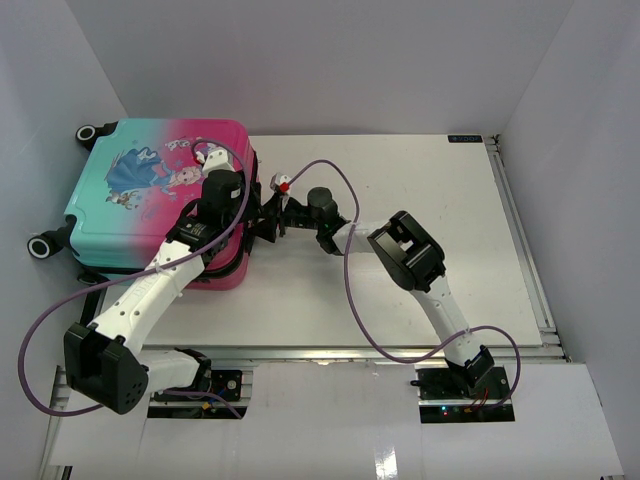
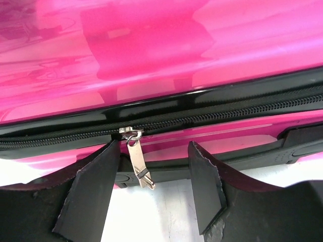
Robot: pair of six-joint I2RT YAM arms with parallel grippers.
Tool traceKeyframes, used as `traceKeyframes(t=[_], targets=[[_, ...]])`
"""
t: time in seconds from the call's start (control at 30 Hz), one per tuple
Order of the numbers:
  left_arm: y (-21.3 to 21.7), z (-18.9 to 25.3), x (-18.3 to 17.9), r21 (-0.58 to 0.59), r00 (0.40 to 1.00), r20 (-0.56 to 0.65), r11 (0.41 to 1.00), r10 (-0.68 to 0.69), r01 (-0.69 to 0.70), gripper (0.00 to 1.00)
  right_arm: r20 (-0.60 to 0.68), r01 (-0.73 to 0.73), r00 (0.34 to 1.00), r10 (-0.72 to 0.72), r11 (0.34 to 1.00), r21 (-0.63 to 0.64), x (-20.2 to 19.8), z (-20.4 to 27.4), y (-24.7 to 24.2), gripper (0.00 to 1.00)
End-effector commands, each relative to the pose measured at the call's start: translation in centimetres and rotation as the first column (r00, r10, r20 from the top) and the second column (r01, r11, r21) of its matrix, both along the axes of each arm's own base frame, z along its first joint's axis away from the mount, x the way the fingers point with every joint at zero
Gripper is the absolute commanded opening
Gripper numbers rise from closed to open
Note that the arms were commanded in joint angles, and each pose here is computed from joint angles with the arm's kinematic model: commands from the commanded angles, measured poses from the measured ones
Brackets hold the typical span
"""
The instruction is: Pack the luggage
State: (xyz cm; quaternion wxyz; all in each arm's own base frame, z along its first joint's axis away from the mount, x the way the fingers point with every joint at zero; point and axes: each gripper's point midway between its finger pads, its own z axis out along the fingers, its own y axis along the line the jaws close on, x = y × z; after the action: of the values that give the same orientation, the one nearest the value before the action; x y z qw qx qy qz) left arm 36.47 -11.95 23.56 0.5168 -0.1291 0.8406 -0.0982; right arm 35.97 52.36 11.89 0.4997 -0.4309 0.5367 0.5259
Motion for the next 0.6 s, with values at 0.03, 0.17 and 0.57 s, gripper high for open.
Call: traceKeyframes(t=[0.03,0.17,0.57], targets=[[2.6,-0.1,-0.6,0.064,0.998,-0.015,0.996,0.068,-0.067,0.58,-0.009,-0.009,1.0,0.009,1.0,0.012,1.2,0.3,1.4,0.61],[2.5,-0.2,-0.5,0.061,0.997,-0.015,0.996,0.07,-0.069,0.57,-0.007,-0.008,1.0,0.008,1.0,0.015,2.1,0.6,2.3,0.49],[5.6,-0.6,-1.6,0.092,0.979,0.013,0.975,0.203,-0.203,0.5,-0.015,0.235,0.972,-0.235,0.971,0.04,8.9,2.5,-1.6,0.08]])
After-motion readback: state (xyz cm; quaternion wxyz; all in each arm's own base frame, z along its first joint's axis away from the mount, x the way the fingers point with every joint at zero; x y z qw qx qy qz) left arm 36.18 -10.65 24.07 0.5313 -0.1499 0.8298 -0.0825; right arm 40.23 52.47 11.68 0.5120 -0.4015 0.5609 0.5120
